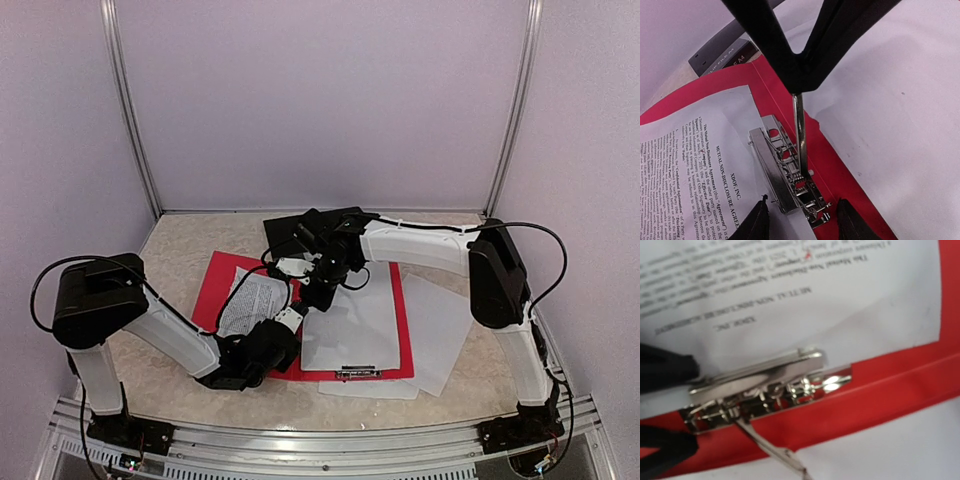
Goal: Put the files into the folder
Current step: Clamp the file and folder with some files.
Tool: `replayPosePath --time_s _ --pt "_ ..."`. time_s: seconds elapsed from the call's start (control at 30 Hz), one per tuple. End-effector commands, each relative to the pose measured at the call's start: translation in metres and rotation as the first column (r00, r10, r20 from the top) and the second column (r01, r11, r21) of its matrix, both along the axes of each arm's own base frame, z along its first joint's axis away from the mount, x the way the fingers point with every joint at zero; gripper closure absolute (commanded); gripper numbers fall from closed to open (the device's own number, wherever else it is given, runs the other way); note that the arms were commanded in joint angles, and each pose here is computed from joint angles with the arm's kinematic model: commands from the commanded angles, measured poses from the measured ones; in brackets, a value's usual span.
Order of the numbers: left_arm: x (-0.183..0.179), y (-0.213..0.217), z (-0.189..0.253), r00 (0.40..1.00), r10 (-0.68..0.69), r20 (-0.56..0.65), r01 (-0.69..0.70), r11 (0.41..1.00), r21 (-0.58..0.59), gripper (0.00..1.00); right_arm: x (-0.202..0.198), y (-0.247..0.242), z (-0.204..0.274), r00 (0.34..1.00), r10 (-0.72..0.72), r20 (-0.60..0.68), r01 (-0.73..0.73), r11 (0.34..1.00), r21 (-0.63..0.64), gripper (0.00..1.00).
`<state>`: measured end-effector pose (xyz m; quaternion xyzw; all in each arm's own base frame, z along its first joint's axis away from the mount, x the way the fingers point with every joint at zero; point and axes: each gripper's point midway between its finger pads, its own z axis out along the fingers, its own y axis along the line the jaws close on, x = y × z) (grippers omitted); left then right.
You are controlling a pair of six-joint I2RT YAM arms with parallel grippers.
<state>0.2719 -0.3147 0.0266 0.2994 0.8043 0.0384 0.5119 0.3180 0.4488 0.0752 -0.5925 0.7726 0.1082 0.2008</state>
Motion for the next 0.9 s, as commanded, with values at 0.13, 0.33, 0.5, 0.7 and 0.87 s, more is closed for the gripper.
replayPosePath --time_s 0.13,0.33,0.5,0.7,0.87 --pt "-0.017 0.024 -0.04 0.991 -0.037 -0.132 0.033 0.999 -0.026 0.65 -0.013 0.017 0.018 0.999 0.027 -0.022 -0.026 0.998 0.049 1.0" --pt "-0.028 0.017 -0.039 0.982 -0.123 -0.144 0.108 0.988 -0.11 0.68 -0.01 0.028 0.027 0.999 0.03 -0.025 -0.028 0.996 0.082 1.0" --pt "-0.036 0.014 -0.04 0.973 -0.188 -0.13 0.17 0.976 -0.137 0.73 -0.008 0.033 0.032 0.999 0.024 -0.028 -0.022 0.995 0.094 1.0" --pt "-0.04 0.011 -0.046 0.966 -0.214 -0.146 0.194 0.971 -0.14 0.77 -0.008 0.036 0.03 0.999 0.027 -0.038 -0.023 0.995 0.101 1.0" --pt "-0.037 0.012 -0.044 0.97 -0.197 -0.14 0.178 0.975 -0.136 0.77 -0.01 0.031 0.025 0.999 0.024 -0.045 -0.02 0.996 0.087 1.0"
